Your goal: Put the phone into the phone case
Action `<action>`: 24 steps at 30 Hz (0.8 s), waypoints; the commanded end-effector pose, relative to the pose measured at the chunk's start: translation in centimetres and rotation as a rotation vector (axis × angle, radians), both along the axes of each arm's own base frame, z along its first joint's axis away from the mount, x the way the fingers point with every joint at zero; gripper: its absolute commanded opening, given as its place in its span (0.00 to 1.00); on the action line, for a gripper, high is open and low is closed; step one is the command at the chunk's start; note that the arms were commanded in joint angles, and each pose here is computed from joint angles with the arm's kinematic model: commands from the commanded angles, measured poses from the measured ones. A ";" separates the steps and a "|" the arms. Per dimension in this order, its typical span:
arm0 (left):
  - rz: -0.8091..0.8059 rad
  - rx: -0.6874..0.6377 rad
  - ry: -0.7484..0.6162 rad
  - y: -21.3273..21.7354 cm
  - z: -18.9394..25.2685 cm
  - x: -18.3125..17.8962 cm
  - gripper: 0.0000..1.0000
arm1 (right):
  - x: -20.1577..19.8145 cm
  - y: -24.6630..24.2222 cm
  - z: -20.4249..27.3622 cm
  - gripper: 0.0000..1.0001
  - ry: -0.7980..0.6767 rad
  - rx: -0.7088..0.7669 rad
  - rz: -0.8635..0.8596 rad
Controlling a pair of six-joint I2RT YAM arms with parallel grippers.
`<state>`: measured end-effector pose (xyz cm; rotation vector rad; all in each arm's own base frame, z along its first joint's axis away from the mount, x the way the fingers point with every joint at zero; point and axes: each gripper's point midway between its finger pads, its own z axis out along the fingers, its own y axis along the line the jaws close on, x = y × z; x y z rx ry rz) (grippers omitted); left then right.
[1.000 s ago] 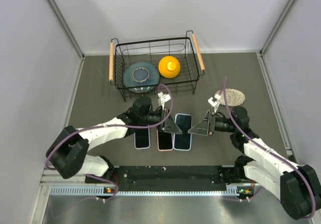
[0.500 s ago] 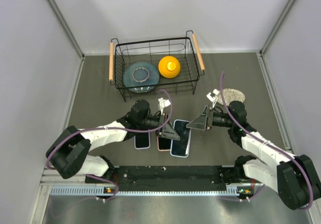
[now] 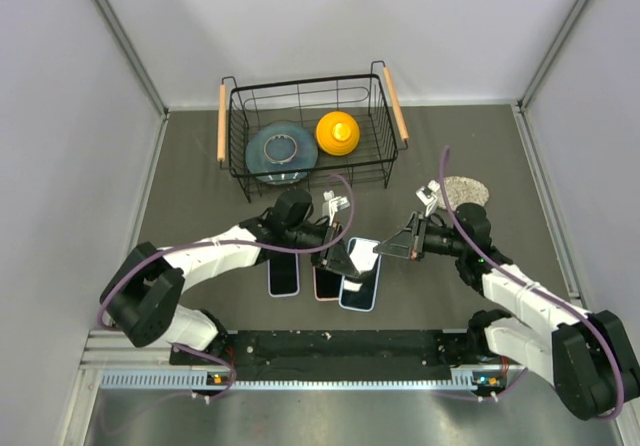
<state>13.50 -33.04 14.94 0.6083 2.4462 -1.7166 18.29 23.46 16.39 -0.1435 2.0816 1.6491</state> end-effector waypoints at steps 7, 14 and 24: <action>0.051 0.027 0.033 -0.3 -0.4 0.5 0.00 | -0.7 0.6 4.9 0.31 -0.197 0.058 0.087; 0.114 -0.120 0.002 -0.9 4.3 0.9 0.00 | -3.1 0.2 2.8 0.60 -0.129 0.164 0.101; 0.121 -0.213 0.004 -1.6 5.4 1.3 0.00 | -4.2 0.5 2.2 0.60 -0.101 0.194 0.106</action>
